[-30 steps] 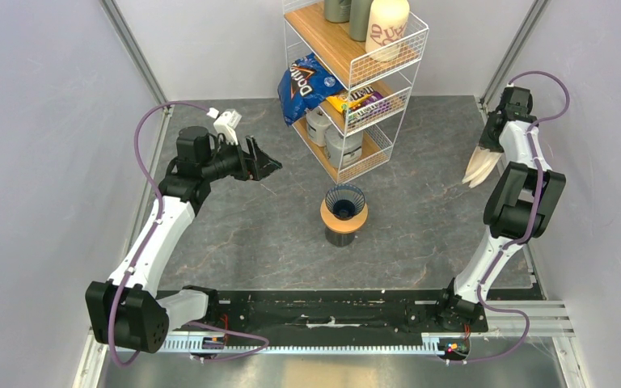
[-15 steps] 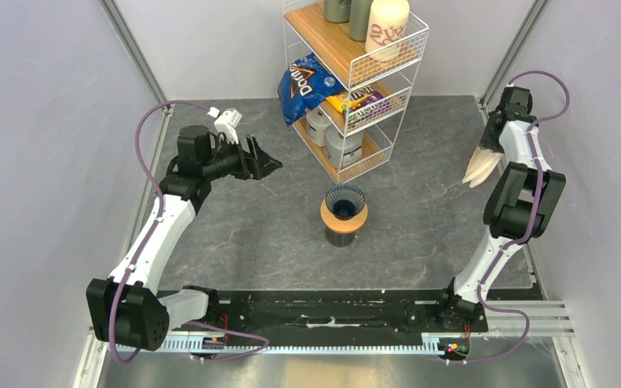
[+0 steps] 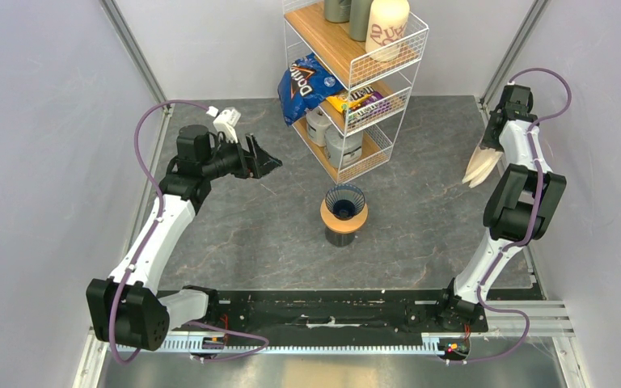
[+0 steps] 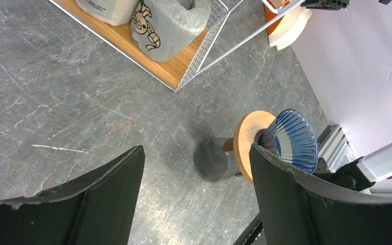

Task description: Place the coffee filter in the dripper

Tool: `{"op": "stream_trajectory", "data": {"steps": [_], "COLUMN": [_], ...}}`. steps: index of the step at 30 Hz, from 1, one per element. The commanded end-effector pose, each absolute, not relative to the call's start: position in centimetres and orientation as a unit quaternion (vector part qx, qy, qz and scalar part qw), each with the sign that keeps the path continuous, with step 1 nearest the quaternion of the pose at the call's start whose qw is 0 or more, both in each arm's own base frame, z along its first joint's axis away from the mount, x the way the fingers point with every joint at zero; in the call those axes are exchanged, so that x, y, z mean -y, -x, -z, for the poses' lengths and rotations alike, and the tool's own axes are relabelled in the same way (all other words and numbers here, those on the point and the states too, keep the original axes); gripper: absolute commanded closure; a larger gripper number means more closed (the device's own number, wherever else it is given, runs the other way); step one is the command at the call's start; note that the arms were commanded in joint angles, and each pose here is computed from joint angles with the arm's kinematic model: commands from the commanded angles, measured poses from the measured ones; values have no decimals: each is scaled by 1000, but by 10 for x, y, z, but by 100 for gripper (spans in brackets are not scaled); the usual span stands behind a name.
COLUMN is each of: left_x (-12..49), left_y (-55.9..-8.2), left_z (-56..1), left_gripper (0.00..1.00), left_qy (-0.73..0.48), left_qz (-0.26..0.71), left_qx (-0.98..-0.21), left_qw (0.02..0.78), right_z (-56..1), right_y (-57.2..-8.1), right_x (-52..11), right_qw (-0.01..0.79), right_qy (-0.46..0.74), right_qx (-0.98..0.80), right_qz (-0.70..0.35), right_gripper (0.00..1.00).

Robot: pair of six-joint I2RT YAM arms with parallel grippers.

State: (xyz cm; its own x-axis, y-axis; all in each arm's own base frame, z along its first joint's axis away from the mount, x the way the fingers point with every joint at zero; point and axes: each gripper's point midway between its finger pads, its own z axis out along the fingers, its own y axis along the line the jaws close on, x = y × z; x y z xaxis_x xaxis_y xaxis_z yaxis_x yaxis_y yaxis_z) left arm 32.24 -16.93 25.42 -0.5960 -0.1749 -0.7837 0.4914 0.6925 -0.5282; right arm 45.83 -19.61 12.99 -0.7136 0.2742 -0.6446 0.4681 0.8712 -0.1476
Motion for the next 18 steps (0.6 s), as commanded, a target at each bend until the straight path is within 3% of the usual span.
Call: {"op": "stream_trajectory", "data": {"steps": [1,18], "left_x": [169,166], "left_y": [-331,-328], "left_z": [-282,-282], "left_gripper": [18,18], "left_qy": [-96,-90], "left_qz": [384,384], "left_qx": [-787,-789], "left_qw": [473,472], "right_z": [-166,-149], "right_y": [-456,-463], "right_x": [199,197], "right_qw": [349,340], "right_qy": [-201,-194], "right_qx": [-899,-905], "right_qz": [173,168], "right_gripper": [68,71]}}
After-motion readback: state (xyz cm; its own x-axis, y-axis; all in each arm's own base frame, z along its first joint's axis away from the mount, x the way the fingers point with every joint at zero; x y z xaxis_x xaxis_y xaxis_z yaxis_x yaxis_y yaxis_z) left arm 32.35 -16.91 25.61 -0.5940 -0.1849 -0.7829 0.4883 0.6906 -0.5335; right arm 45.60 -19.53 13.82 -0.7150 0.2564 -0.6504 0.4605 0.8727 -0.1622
